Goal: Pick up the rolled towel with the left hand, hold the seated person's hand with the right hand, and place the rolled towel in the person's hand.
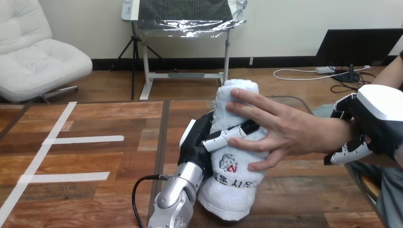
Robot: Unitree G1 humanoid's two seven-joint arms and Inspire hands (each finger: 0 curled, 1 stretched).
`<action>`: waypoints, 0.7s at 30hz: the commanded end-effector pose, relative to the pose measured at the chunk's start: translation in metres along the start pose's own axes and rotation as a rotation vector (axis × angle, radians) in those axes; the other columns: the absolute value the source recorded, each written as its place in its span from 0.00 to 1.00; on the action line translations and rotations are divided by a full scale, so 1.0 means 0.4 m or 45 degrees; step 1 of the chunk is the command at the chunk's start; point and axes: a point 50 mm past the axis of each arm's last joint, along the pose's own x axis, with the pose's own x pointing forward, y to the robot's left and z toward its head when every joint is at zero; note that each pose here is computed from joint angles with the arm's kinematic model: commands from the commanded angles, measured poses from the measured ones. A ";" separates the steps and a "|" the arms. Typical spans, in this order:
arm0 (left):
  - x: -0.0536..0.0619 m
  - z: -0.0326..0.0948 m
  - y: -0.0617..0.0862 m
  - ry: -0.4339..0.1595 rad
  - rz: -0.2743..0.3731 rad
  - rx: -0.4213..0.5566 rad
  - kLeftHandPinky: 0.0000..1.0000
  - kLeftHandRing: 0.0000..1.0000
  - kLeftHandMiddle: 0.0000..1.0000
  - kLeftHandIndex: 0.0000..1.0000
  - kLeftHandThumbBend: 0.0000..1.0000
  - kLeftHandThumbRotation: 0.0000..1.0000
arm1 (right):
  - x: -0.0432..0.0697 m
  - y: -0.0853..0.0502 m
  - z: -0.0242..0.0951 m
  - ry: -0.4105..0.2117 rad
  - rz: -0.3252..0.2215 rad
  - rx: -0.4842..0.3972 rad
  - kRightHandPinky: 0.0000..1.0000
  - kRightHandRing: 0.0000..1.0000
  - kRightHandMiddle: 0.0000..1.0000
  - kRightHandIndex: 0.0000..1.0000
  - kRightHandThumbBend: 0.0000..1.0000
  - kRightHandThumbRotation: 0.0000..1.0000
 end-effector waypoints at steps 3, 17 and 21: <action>0.071 0.129 -0.299 -0.299 -0.395 -0.160 0.31 0.35 0.41 0.44 0.98 0.14 | -0.004 -0.009 0.019 -0.031 -0.044 0.069 0.35 0.42 0.49 0.47 0.83 0.00; 0.071 0.128 -0.295 -0.297 -0.398 -0.173 0.31 0.35 0.41 0.44 0.98 0.13 | -0.004 -0.009 0.020 -0.037 -0.045 0.072 0.36 0.43 0.49 0.47 0.83 0.00; 0.072 0.127 -0.294 -0.295 -0.399 -0.169 0.31 0.35 0.41 0.44 0.97 0.13 | -0.003 -0.009 0.021 -0.039 -0.048 0.073 0.35 0.42 0.49 0.47 0.83 0.00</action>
